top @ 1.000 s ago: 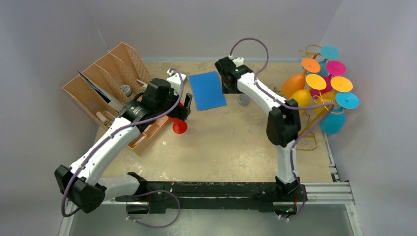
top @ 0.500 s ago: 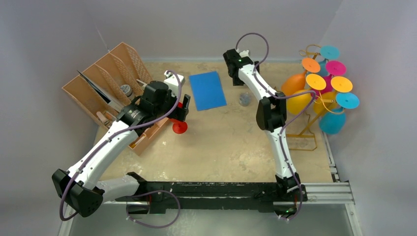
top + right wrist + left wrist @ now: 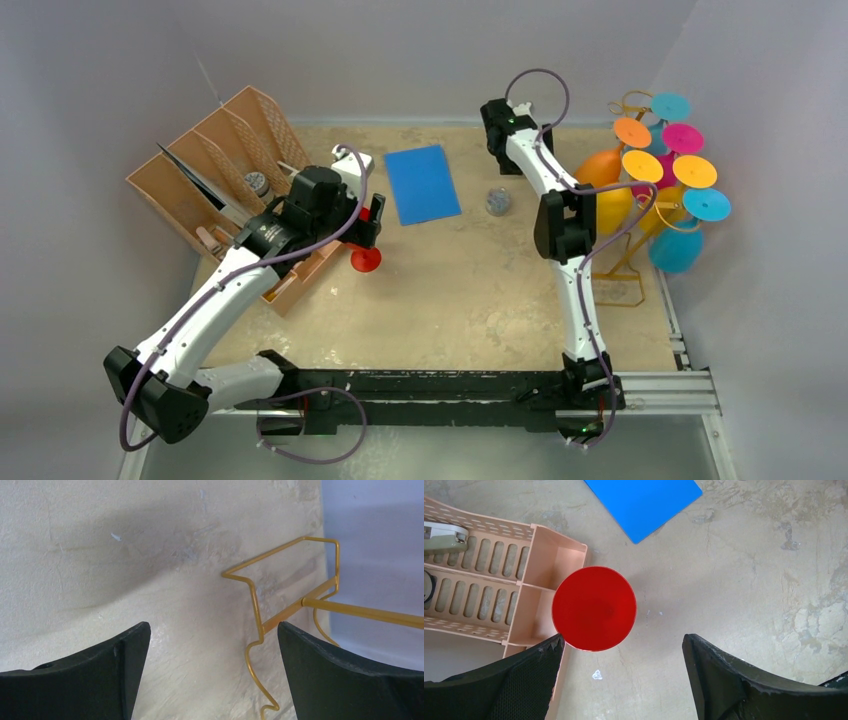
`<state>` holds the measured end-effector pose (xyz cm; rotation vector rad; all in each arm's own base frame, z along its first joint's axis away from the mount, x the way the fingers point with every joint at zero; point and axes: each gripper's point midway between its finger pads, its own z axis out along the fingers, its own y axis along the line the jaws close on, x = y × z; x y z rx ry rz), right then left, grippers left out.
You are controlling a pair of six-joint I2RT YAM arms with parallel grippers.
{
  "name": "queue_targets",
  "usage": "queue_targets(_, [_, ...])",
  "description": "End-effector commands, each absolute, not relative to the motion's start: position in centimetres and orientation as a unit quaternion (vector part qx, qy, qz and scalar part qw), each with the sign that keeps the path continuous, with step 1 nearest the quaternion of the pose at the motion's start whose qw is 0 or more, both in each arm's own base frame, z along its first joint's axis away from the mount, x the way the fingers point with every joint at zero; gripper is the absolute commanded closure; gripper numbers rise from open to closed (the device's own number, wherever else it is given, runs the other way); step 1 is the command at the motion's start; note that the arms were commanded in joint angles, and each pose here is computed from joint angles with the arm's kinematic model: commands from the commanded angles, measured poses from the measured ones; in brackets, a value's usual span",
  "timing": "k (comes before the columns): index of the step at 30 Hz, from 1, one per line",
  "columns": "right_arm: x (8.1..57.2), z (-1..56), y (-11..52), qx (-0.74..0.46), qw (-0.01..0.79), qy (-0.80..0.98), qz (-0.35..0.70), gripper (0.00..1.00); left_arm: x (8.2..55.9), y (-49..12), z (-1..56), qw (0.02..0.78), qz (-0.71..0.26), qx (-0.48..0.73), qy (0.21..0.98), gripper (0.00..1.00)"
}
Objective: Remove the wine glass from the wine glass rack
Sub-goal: Adjust the wine rack at the center of the board.
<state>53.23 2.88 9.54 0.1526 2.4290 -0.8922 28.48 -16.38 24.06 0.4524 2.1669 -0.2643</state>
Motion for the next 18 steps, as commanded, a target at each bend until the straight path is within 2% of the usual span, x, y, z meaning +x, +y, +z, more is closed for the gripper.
queue_targets(1, [53.8,11.6,1.8,0.062,0.292,0.888,-0.349,0.01,28.4,-16.1,24.9,0.455,-0.103,0.184,0.865,0.13])
queue_targets(18, [53.2,9.2,-0.2,0.072,0.263,0.894,-0.356,0.01,28.4,-16.3,24.6,0.446,-0.113,0.185,0.868,0.13])
